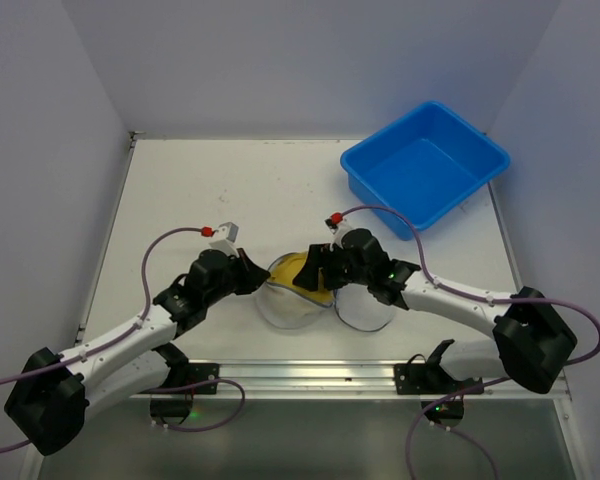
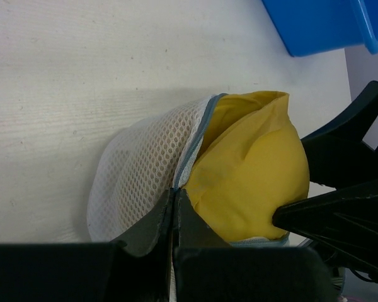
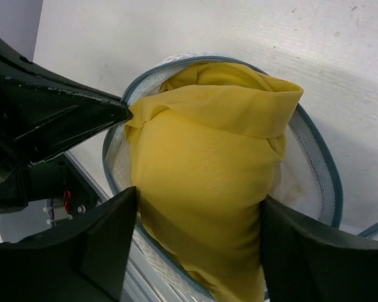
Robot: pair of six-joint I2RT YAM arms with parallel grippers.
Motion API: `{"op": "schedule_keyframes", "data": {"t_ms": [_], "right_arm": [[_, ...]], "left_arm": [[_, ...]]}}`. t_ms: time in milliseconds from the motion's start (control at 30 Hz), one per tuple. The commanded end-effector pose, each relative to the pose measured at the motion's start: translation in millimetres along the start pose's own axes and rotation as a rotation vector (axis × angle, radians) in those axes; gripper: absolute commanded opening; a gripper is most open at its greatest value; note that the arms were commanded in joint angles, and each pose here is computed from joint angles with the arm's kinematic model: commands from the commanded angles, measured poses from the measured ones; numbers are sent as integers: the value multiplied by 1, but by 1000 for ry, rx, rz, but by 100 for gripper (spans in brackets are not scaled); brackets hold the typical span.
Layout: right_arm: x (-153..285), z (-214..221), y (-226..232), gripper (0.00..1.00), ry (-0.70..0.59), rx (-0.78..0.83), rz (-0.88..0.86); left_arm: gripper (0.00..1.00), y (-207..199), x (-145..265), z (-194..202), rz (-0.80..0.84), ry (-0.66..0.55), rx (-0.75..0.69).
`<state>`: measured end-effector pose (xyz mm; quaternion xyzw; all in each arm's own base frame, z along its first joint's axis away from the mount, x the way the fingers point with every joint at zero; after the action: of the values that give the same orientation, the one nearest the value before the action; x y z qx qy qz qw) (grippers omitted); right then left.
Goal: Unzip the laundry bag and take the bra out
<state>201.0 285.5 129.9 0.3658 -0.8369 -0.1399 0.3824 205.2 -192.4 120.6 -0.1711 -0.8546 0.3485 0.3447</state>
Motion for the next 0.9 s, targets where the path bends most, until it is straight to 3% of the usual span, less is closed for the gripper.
{"op": "schedule_keyframes", "data": {"t_ms": [0, 33, 133, 267, 367, 667, 867], "right_arm": [[6, -19, 26, 69, -53, 62, -104], [4, -17, 26, 64, -43, 62, -103], [-2, -15, 26, 33, -23, 61, -103], [3, -21, 27, 2, -35, 76, -87], [18, -30, 34, 0, -52, 105, -90], [119, -111, 66, 0, -289, 216, -57], [200, -200, 62, 0, -567, 245, 104]], "left_arm": [[0, -6, -4, -4, 30, -26, 21], [0, -6, -5, -4, 28, -24, 23], [0, -10, -4, -7, 36, -31, 23], [0, -11, 0, -11, 21, -44, 17], [0, -5, 2, -15, -10, -73, 24], [0, 2, -2, -12, -44, -65, 29], [0, 2, -2, -12, -50, -57, 15]]}}
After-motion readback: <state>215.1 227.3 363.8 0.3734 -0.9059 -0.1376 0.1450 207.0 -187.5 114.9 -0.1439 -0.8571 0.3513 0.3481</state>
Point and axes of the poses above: each gripper's point midway between its finger pads, its own x axis back along the fingers, its own y axis along the line the jaws close on, z = x × y, the point moved 3 cm from there along x, back along the fingers, and after that the axes turned 9 degrees about x, right-handed, at the moved point
